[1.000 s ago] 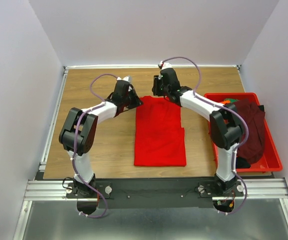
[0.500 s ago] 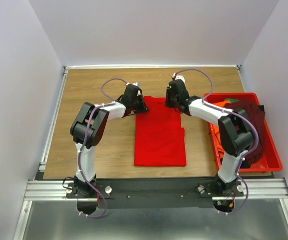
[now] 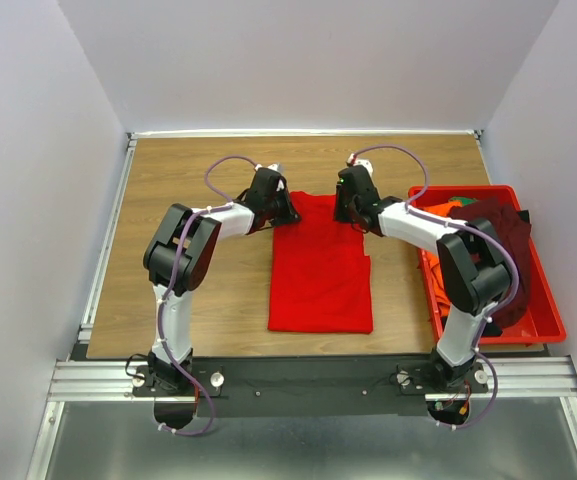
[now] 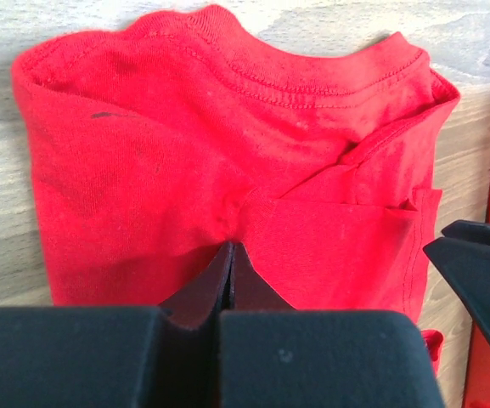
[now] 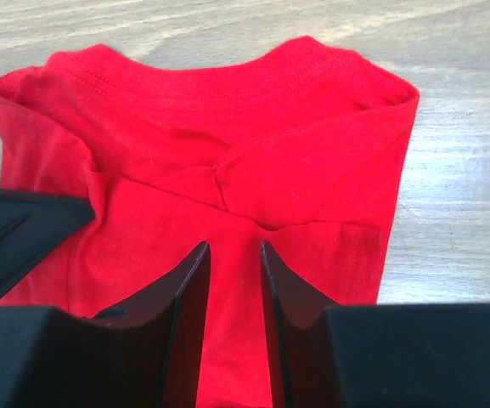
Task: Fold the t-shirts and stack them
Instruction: Fold the tshirt
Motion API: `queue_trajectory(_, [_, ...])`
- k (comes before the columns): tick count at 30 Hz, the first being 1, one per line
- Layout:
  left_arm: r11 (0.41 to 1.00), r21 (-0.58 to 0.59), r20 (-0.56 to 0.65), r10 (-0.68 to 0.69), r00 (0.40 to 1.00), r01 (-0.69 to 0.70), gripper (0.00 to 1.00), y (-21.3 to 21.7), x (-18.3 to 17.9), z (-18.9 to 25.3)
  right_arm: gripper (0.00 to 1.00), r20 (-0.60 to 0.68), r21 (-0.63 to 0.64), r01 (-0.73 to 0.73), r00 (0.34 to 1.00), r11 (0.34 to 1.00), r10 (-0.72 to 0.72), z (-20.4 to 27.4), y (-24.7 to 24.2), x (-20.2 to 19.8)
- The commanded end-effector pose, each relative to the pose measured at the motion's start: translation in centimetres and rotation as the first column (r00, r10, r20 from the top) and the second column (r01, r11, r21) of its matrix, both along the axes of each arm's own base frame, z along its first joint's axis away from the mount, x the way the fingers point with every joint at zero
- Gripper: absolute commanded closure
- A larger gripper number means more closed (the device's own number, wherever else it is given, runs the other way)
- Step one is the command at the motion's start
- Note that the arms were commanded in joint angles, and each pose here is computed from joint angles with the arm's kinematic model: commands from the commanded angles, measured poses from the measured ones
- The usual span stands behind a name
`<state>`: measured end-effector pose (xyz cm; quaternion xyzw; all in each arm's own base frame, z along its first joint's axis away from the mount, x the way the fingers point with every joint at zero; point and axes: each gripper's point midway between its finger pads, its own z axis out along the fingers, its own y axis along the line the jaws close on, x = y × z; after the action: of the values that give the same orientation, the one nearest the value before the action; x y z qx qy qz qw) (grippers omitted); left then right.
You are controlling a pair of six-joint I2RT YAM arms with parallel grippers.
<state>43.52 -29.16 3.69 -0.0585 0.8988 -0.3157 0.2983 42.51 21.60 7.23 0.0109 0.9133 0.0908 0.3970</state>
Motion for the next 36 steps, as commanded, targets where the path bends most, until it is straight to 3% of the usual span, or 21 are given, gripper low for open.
queue_trajectory(1, [1.000, -0.003, 0.009, -0.002, 1.000, 0.003, 1.00, -0.5, 0.4, 0.2, 0.65, -0.053, -0.033, 0.037, 0.998, 0.999, -0.039, -2.2, -0.6, -0.2])
queue_trajectory(14, [0.999, 0.010, -0.004, 0.033, 0.999, -0.033, 1.00, 0.1, 1.9, -1.1, 0.67, -0.120, -0.015, -0.032, 0.992, 0.999, 0.030, -6.5, 2.8, 3.0])
queue_trajectory(26, [0.990, 0.064, 0.057, 0.119, 0.991, -0.122, 0.96, 3.4, 8.4, 0.9, 0.64, -0.085, -0.018, 0.031, 0.996, 0.999, -0.033, -4.5, 1.9, 6.8])
queue_trajectory(31, [0.993, 0.088, 0.059, 0.076, 0.995, -0.081, 0.96, 3.3, 9.9, -0.1, 0.64, -0.102, 0.029, 0.043, 0.994, 0.999, -0.040, -4.4, 2.0, 7.8])
queue_trajectory(36, [0.996, 0.074, 0.113, 0.044, 0.993, -0.052, 0.92, 2.5, 11.3, 1.9, 0.62, -0.074, 0.065, 0.062, 0.996, 0.996, -0.057, -2.8, 2.2, 8.8])
